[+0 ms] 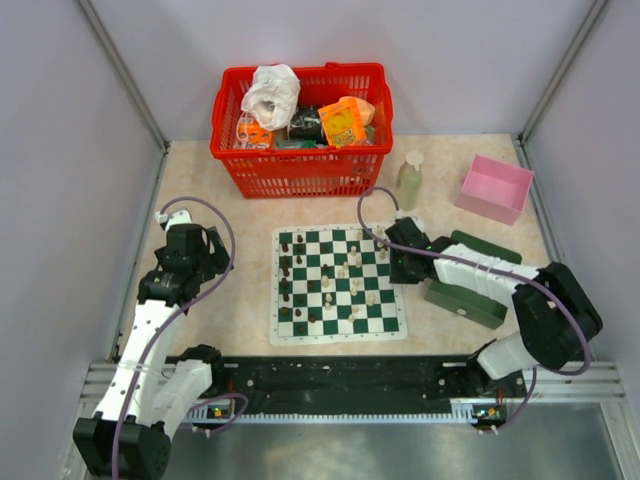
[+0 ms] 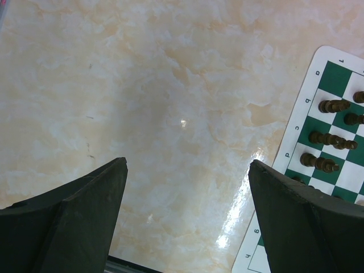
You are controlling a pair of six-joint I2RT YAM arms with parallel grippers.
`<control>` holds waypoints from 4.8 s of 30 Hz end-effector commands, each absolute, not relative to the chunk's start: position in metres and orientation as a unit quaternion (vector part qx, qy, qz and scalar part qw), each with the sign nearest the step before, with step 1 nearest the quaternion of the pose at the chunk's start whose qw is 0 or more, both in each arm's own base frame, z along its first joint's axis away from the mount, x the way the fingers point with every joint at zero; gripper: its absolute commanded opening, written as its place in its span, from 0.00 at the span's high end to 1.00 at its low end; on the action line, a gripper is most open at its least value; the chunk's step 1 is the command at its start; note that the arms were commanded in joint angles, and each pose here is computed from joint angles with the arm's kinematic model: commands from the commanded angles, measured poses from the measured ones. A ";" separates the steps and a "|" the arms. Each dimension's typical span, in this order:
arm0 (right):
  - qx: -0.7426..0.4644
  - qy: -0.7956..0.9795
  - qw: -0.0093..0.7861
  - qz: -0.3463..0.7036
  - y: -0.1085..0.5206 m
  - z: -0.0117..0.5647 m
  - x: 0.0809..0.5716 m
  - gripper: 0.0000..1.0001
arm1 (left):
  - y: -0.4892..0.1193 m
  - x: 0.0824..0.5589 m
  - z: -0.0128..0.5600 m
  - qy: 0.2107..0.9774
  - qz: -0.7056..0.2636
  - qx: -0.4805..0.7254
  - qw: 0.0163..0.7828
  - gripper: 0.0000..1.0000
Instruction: Set up the chess pieces on the board
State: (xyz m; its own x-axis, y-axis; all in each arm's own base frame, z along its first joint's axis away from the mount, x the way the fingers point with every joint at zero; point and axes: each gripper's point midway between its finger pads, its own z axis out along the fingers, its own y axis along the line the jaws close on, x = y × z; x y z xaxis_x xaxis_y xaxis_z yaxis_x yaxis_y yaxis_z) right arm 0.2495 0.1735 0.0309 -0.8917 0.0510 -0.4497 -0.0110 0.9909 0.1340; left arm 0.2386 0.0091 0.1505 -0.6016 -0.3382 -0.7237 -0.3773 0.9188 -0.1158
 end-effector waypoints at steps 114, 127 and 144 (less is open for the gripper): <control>-0.185 0.922 0.290 0.176 0.366 0.123 0.257 0.83 | 0.009 0.244 0.162 0.881 0.017 -0.203 0.428 0.07; -0.064 0.936 0.328 0.112 0.253 0.143 0.271 0.83 | 0.008 0.245 0.160 0.883 0.015 -0.201 0.423 0.07; -0.025 0.958 0.279 0.063 0.204 0.075 0.281 0.84 | 0.007 0.245 0.159 0.884 0.014 -0.200 0.422 0.07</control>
